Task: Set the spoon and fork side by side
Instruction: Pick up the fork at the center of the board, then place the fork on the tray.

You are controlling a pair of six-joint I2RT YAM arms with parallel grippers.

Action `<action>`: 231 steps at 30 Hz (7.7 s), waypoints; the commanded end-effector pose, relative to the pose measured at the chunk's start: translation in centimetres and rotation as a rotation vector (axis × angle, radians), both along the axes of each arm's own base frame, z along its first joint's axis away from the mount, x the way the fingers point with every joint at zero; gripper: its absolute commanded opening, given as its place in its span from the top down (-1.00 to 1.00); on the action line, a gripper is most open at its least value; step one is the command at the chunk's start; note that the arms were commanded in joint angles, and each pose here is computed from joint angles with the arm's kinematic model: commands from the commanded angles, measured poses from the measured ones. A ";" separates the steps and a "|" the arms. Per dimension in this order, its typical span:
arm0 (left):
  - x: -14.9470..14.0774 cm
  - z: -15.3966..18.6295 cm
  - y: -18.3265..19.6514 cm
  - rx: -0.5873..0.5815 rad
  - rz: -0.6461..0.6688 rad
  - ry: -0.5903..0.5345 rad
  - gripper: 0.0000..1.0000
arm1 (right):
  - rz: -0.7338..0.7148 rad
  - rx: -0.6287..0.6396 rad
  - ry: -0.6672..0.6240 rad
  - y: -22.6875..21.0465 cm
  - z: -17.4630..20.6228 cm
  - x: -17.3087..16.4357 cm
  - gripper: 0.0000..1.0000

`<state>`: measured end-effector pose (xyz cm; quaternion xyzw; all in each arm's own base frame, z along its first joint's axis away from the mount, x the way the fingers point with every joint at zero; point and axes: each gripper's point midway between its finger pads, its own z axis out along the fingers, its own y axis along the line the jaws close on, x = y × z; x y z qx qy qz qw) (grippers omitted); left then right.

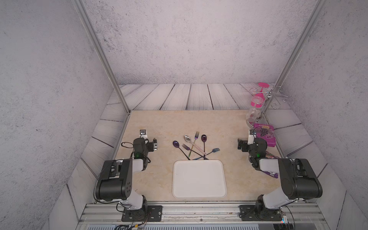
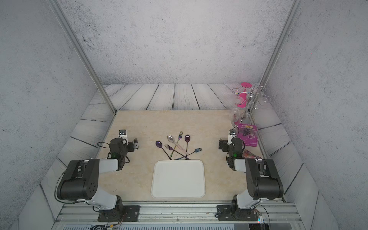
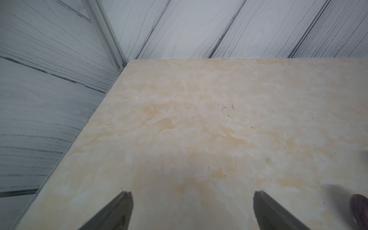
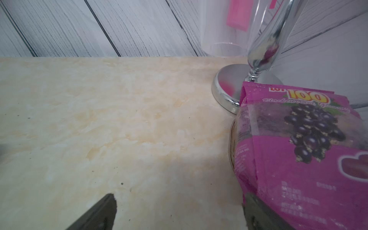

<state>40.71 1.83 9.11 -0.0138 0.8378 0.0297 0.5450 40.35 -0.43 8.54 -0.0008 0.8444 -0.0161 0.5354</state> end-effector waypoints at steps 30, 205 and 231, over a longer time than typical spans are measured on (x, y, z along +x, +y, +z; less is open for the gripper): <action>-2.3 9.9 8.3 -0.192 0.704 0.187 -0.99 | -0.087 0.067 0.115 -0.8 5.7 0.1 -0.90; -17.7 12.4 -5.5 -0.573 0.001 0.367 -0.99 | 0.082 0.314 1.026 43.1 -6.9 -21.3 1.00; -17.7 12.4 -5.5 -0.573 0.001 0.369 -0.99 | 0.064 0.338 0.962 40.7 -4.8 -21.0 0.56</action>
